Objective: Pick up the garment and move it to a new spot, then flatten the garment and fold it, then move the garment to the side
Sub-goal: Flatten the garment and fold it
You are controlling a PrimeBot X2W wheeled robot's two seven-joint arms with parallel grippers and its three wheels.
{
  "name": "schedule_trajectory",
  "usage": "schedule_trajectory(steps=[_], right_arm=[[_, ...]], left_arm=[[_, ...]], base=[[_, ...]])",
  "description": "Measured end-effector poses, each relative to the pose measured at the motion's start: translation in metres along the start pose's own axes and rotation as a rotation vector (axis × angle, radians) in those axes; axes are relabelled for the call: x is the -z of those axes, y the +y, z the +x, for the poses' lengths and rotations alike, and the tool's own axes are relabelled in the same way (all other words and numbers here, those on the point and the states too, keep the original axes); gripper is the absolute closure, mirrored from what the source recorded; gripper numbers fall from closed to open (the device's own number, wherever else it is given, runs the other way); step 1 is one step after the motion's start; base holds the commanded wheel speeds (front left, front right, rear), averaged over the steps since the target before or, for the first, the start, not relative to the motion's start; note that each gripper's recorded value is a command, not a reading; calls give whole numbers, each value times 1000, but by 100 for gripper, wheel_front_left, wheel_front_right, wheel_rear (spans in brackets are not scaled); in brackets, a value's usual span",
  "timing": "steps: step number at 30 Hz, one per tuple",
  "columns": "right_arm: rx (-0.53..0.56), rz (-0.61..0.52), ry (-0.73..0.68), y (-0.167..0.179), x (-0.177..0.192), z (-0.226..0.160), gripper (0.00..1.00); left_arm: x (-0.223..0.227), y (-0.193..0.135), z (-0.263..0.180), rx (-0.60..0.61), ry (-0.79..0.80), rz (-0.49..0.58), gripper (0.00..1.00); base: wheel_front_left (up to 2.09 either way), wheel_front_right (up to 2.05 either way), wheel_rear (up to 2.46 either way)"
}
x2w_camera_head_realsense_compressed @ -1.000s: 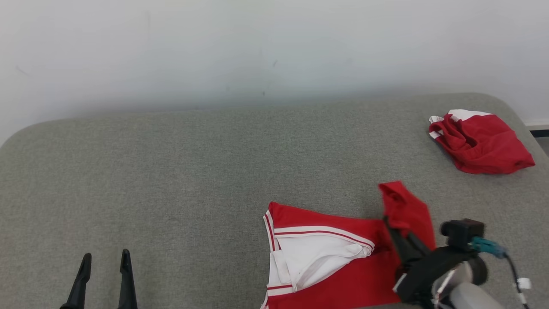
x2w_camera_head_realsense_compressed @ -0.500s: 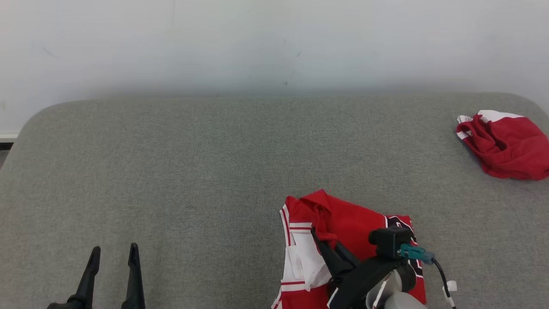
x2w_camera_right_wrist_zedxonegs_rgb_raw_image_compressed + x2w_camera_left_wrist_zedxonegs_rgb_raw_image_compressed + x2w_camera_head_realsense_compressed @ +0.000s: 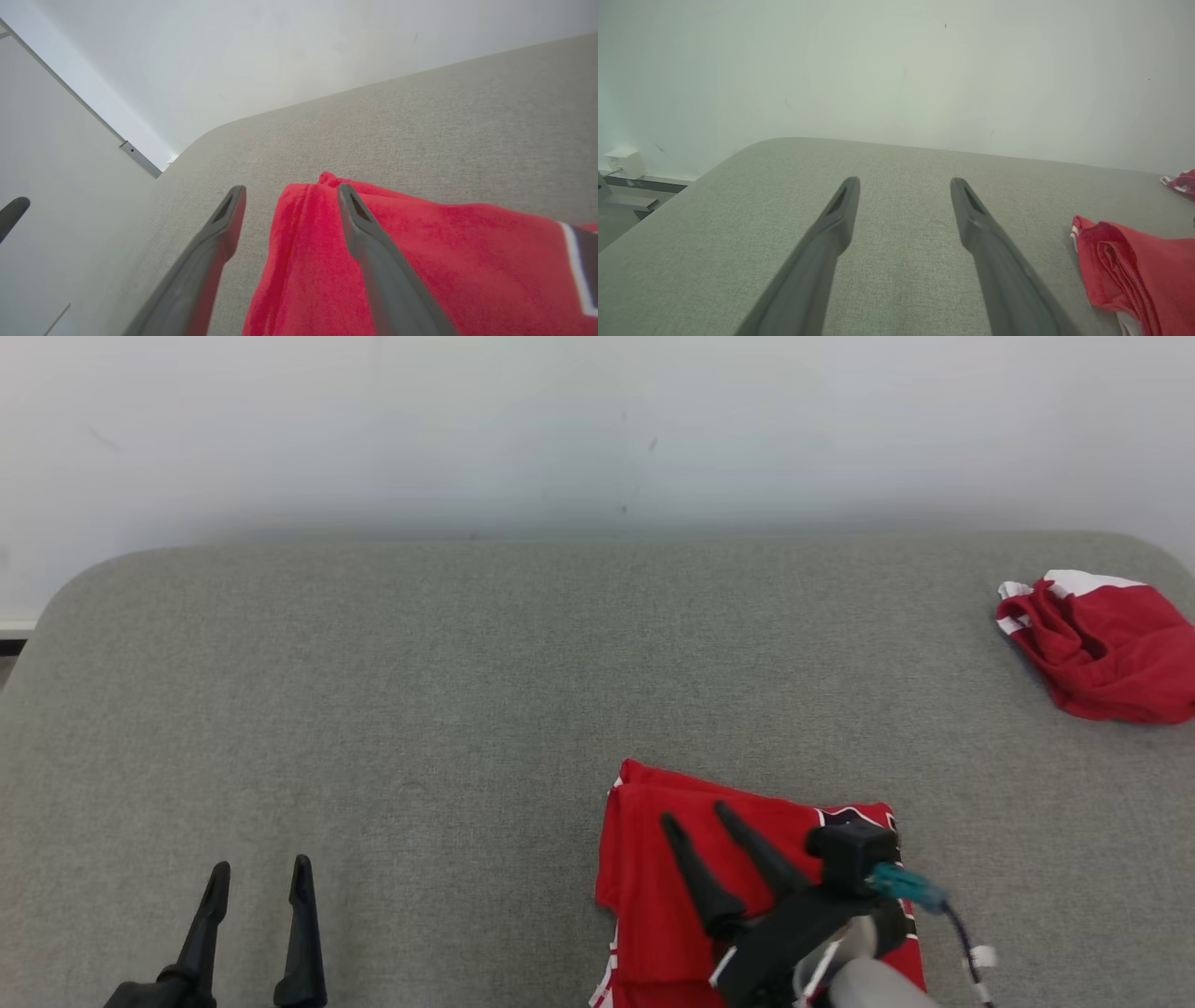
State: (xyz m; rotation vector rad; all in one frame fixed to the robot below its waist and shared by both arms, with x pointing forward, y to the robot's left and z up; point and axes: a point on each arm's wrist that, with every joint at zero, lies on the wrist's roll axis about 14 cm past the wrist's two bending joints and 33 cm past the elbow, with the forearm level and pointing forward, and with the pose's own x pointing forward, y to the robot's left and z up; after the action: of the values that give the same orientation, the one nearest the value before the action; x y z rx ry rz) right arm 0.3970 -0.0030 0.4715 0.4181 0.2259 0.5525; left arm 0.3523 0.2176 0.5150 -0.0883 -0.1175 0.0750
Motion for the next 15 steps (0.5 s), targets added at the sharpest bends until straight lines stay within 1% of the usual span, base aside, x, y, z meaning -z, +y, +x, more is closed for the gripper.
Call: schedule_trajectory(steps=[8, 12, 15], right_arm=[[72, -134, -173, -41, -58, -25, 0], [130, -208, -254, -60, -86, -48, 0], [174, -236, -324, -69, -105, -67, 0]], left_arm=[[-9, -8, 4, 24, -29, -3, 0], [-13, -9, 4, 30, -41, 3, 0], [-14, -10, 3, 34, -44, 6, 0]], base=[[0, 0, 0], [0, 0, 0], [0, 0, 0]])
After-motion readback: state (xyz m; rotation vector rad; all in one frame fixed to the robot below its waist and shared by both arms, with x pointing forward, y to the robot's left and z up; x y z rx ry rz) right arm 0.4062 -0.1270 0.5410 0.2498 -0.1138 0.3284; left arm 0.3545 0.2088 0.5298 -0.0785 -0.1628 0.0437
